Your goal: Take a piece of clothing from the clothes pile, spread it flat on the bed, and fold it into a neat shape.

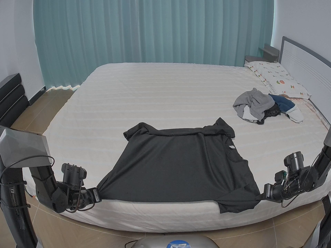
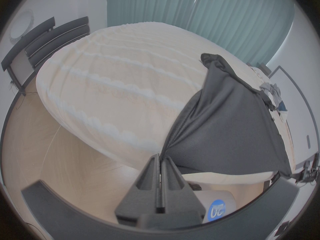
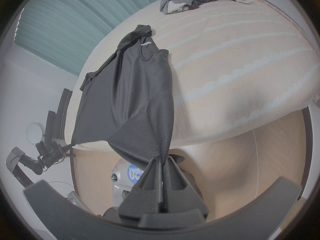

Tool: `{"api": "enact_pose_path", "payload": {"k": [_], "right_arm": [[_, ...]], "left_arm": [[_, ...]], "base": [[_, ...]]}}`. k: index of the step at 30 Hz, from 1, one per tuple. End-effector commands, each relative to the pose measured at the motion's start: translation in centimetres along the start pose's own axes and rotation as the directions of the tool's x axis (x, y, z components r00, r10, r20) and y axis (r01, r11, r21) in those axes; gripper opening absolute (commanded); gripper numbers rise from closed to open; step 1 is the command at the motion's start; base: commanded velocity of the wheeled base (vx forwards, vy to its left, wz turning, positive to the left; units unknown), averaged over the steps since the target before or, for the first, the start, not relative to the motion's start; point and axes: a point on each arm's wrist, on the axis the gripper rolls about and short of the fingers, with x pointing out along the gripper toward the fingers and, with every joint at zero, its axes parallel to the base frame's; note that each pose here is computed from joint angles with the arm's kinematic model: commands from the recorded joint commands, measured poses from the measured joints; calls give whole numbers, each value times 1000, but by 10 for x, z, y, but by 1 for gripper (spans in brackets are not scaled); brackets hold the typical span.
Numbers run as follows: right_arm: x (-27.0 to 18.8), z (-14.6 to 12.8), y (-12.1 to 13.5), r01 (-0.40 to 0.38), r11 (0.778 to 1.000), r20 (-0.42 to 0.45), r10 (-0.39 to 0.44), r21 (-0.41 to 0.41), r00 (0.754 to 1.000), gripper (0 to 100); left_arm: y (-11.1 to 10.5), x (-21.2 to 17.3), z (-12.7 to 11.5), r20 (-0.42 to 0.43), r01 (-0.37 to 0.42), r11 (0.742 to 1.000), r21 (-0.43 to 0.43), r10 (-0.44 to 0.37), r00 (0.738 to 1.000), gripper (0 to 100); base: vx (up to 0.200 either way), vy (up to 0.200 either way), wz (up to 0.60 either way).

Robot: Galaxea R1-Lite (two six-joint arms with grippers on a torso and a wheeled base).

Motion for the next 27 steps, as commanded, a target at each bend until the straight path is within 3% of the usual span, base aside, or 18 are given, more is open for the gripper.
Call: {"api": "enact_pose_path", "payload": {"k": [1,11,12,17,18,23,27], "right_arm": [[12,1,-6,11,1000,-21,-10,12,1000,0],[26,2,-12,12,1000,-20,-12,12,1000,0],[26,2,-13,14,1000,-19,-14,13,1000,100],[26,5,-12,-10,1000,-15,11,25,1000,100],[26,5,-12,-18,1000,-16,18,24,1000,100],[23,7,-9,-72,997,6,72,36,997,100],[24,14,-6,-108,988,77,100,113,992,100]], "left_arm": [[-5,-1,-11,-37,8,999,33,-7,999,0],[-6,4,-17,-62,5,999,45,-3,998,0],[-7,4,-17,-61,6,999,45,-3,998,0],[-8,5,-17,-61,12,999,43,-10,998,0],[-9,5,-16,-60,14,999,42,-12,998,100],[-10,5,-16,-54,19,999,37,-17,998,100],[-9,-1,-8,-21,27,999,24,-26,999,100]], "base": [[0,0,0],[0,0,0],[0,0,0],[0,0,0],[0,0,0],[0,0,0],[0,0,0]]}}
